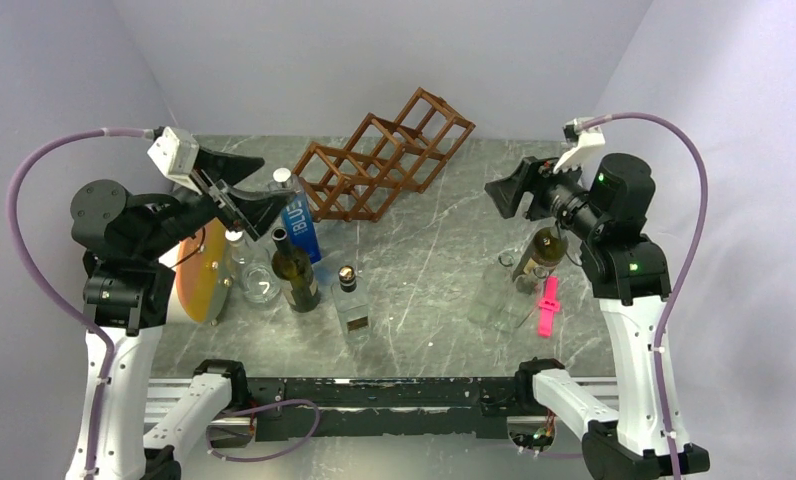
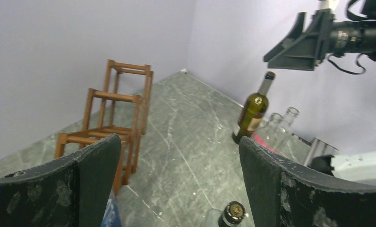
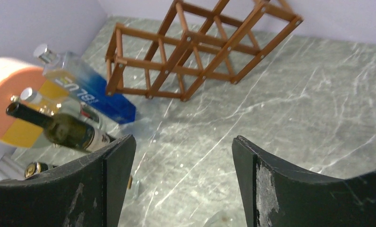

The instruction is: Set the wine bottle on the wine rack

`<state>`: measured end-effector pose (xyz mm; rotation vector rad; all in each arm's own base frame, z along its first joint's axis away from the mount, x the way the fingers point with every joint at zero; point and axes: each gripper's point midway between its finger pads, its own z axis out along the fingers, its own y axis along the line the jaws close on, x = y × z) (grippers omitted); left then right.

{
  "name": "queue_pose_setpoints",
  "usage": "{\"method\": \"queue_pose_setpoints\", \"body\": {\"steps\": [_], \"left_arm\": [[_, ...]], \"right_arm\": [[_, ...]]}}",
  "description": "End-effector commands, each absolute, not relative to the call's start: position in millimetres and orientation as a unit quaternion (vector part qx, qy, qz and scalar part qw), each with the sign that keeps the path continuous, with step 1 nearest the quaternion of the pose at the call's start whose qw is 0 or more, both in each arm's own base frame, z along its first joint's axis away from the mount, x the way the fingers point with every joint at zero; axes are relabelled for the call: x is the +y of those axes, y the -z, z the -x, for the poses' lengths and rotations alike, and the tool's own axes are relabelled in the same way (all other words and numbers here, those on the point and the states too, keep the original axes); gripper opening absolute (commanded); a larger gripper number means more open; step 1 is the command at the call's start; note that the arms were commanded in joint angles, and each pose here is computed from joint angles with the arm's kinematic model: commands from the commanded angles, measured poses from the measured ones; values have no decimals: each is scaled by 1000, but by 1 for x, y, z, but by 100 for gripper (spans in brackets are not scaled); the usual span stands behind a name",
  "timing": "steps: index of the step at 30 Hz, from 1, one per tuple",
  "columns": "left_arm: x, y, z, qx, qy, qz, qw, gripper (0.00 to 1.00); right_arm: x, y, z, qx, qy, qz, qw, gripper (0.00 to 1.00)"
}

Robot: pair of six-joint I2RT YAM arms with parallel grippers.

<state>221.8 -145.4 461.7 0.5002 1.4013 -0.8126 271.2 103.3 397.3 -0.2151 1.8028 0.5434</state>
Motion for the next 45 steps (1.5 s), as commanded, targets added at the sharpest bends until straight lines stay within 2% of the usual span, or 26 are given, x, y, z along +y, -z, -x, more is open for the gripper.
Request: {"method": "queue_pose_setpoints", "body": {"steps": [1,7,12,20,26,34,45], "left_arm": [[-164,-465,-203,593,389,-275,650,98],[-182,-457,-174,548,441,-356,615,99],[-185,-453,-172,539,449,-370,609,99],[-181,-455,-186,533,422,-363,637,99],[-178,-457,-205,550,403,-349,643,99],[-172,-455,-225,564,378,-320,661,98],[-168,-459,-235,567,372,-298,672,98]], "right_arm": [[112,-372,-257,799,-234,113,543,78],[84,-320,-261,879,-138,49,455,69],[75,-290,-254,905,-95,39,413,65],[81,-263,-239,916,-67,88,385,68],[83,-262,-235,911,-70,99,393,66],[89,-254,-236,909,-83,99,396,57],[89,-254,-234,892,-93,100,432,55]]}}
